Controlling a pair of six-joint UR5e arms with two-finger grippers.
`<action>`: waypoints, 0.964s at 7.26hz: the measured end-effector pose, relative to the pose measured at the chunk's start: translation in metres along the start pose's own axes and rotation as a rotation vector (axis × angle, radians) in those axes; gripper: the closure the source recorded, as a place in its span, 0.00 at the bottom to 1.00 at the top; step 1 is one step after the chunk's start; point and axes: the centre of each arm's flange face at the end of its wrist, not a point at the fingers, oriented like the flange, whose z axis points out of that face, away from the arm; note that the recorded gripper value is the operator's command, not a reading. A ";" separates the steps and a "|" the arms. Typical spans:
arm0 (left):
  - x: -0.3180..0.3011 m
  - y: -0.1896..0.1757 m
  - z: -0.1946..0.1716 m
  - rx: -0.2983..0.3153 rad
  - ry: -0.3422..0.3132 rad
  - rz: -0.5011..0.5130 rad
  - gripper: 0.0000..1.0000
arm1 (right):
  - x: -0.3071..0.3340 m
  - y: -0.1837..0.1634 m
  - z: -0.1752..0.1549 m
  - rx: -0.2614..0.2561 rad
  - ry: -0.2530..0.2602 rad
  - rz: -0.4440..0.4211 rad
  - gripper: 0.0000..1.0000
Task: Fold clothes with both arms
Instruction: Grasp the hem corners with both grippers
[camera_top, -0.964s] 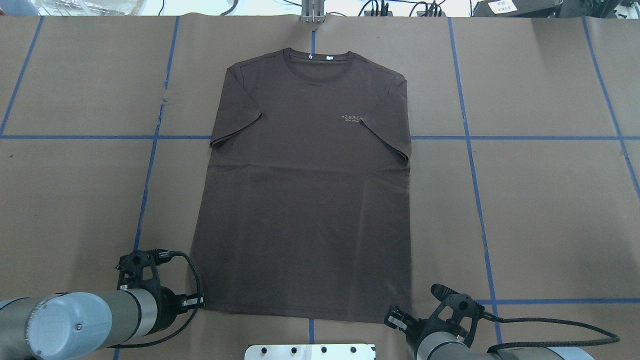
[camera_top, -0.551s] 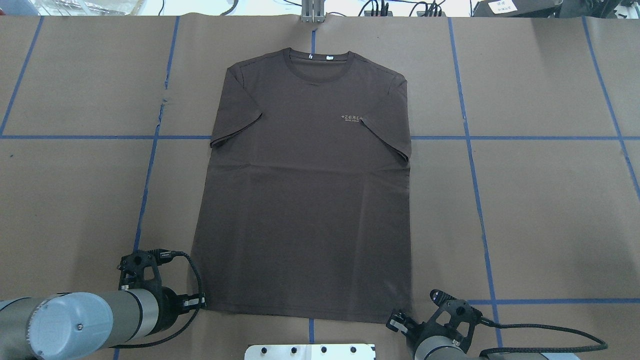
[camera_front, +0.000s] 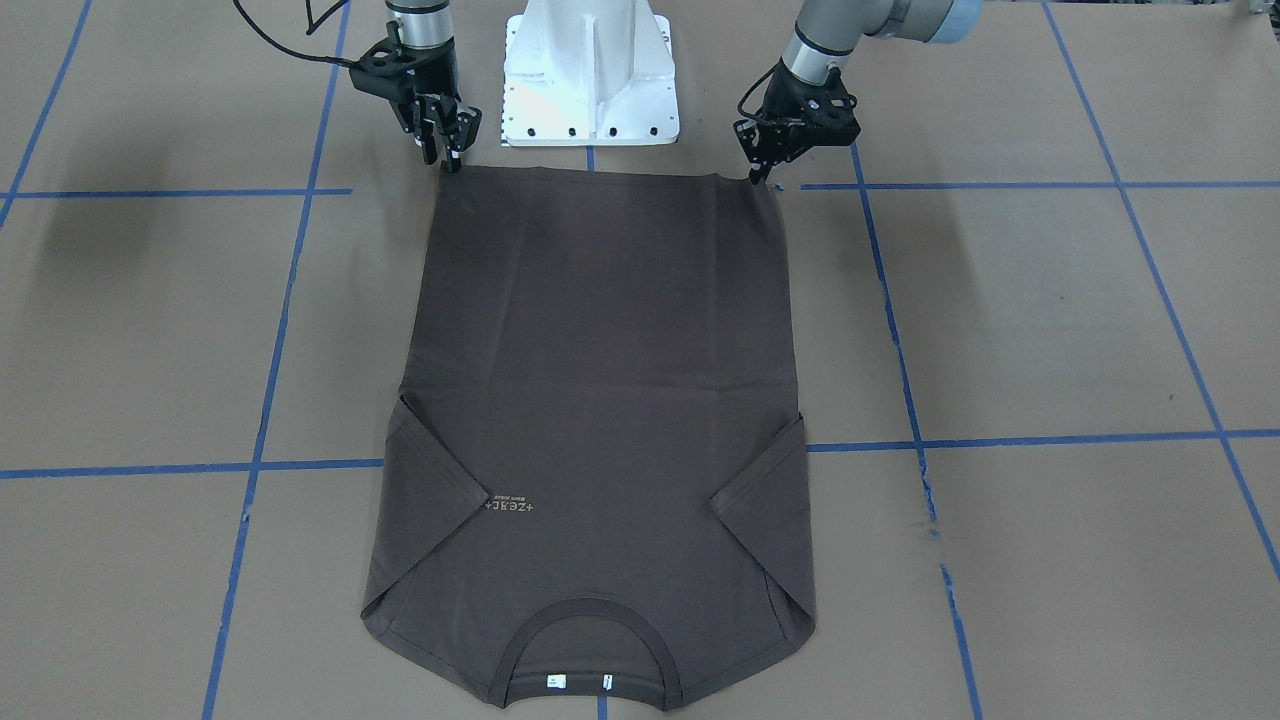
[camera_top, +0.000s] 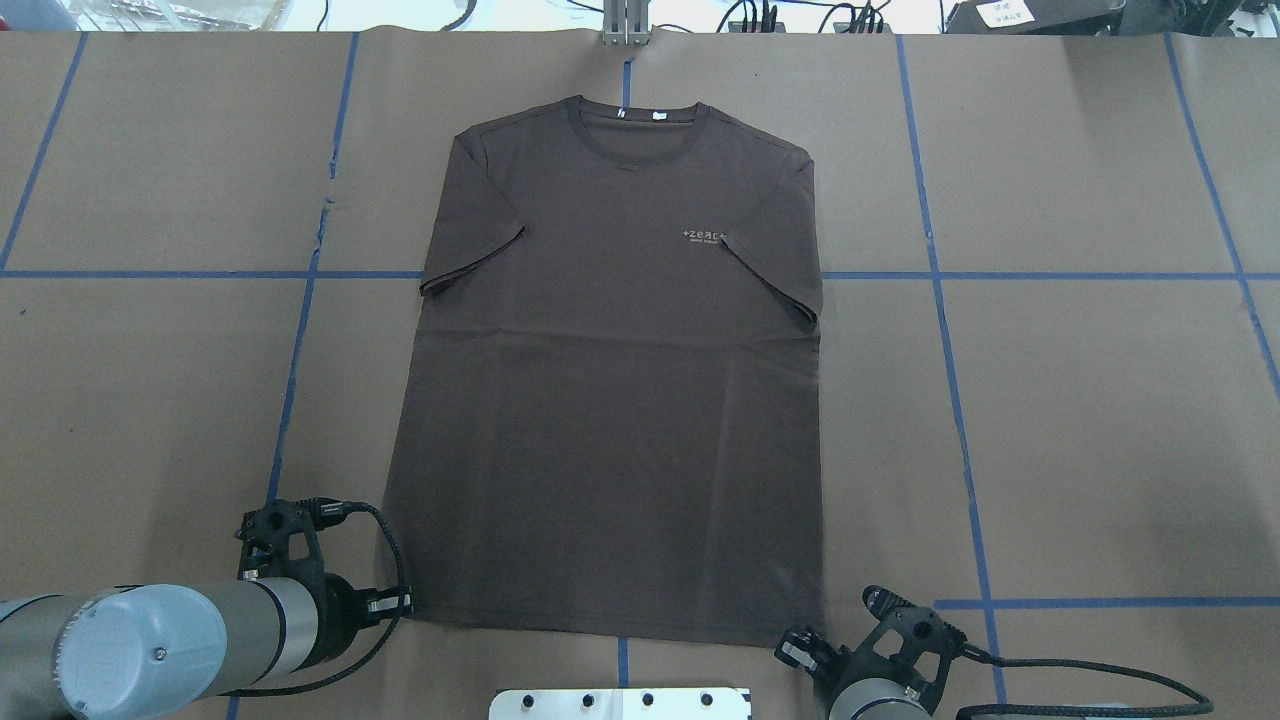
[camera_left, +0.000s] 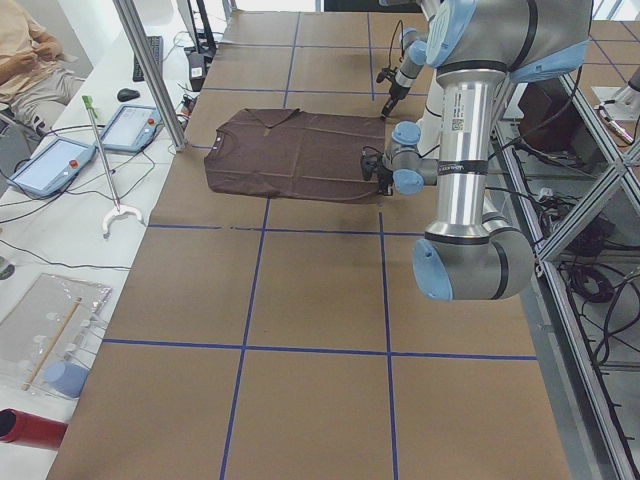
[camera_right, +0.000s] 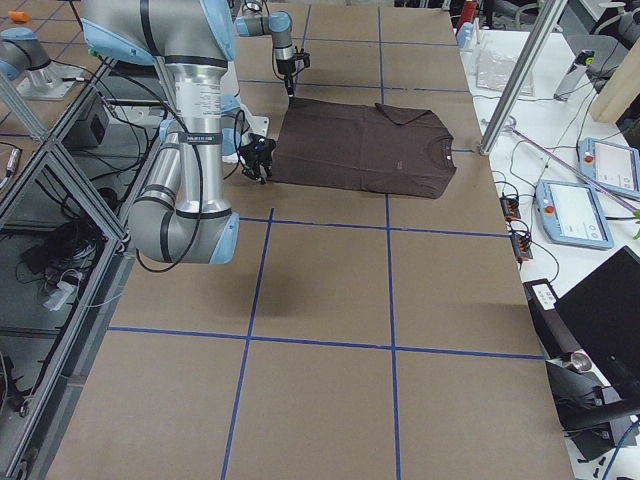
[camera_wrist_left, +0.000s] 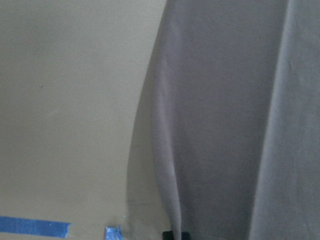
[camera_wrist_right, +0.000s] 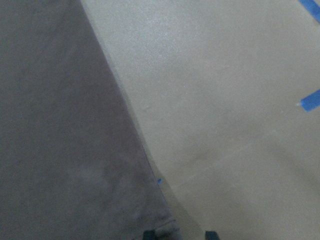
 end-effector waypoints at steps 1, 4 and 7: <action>0.000 0.000 0.000 0.001 0.000 0.000 1.00 | -0.001 0.000 0.000 0.004 -0.005 0.019 1.00; 0.001 0.000 -0.003 0.001 0.006 -0.003 1.00 | -0.003 -0.004 -0.001 0.021 -0.020 0.034 1.00; 0.039 0.003 -0.081 -0.030 0.042 -0.007 1.00 | -0.013 -0.038 -0.056 -0.001 -0.074 0.067 1.00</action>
